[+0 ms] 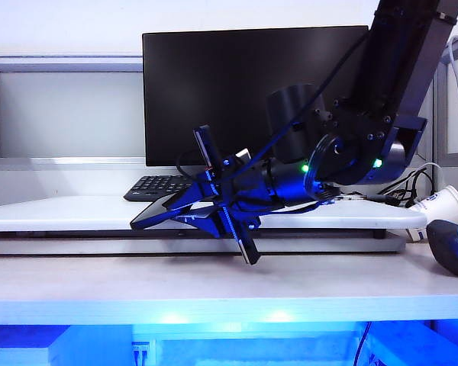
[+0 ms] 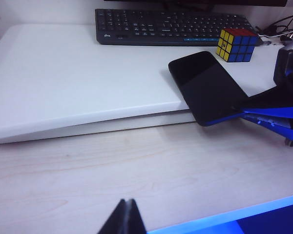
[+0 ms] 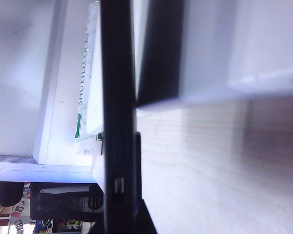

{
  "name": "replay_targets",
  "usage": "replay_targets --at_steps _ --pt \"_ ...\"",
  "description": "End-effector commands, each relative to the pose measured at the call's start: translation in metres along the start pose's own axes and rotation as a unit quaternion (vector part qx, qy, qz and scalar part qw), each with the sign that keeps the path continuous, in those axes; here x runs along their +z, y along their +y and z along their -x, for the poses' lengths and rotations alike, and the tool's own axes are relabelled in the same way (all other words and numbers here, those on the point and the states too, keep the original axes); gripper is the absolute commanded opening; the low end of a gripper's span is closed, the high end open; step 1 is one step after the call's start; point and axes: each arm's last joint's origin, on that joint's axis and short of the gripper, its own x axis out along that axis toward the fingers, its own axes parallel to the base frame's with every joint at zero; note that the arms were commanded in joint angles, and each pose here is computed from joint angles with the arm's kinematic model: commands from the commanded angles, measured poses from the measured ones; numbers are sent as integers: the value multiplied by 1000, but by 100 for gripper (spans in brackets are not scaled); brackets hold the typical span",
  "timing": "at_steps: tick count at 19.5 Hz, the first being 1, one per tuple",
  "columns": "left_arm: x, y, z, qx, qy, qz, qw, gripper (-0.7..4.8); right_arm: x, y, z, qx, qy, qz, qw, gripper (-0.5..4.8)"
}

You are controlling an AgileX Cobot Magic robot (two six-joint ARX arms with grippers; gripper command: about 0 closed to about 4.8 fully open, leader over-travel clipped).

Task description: Put the phone on top of the Rubik's Cube.

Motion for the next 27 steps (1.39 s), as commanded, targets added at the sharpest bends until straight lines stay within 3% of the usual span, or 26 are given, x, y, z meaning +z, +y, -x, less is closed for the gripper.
replay_targets --at_steps 1,7,12,19,25,27 --pt "0 0 0 -3 3 2 1000 -2 7 17 1 66 -30 41 996 -9" --pt "0 0 0 -3 3 2 1000 -2 17 38 10 100 -54 60 992 -9" --pt "0 0 0 -3 3 2 1000 -2 54 48 37 108 -108 71 986 -9" --pt "0 0 0 -3 3 2 1000 -2 95 31 66 81 -170 66 980 -9" --pt "0 0 0 -3 3 2 1000 -3 135 52 64 43 -166 101 980 -9" --pt "0 0 0 -3 3 2 1000 -2 139 45 64 28 -176 94 979 -9"
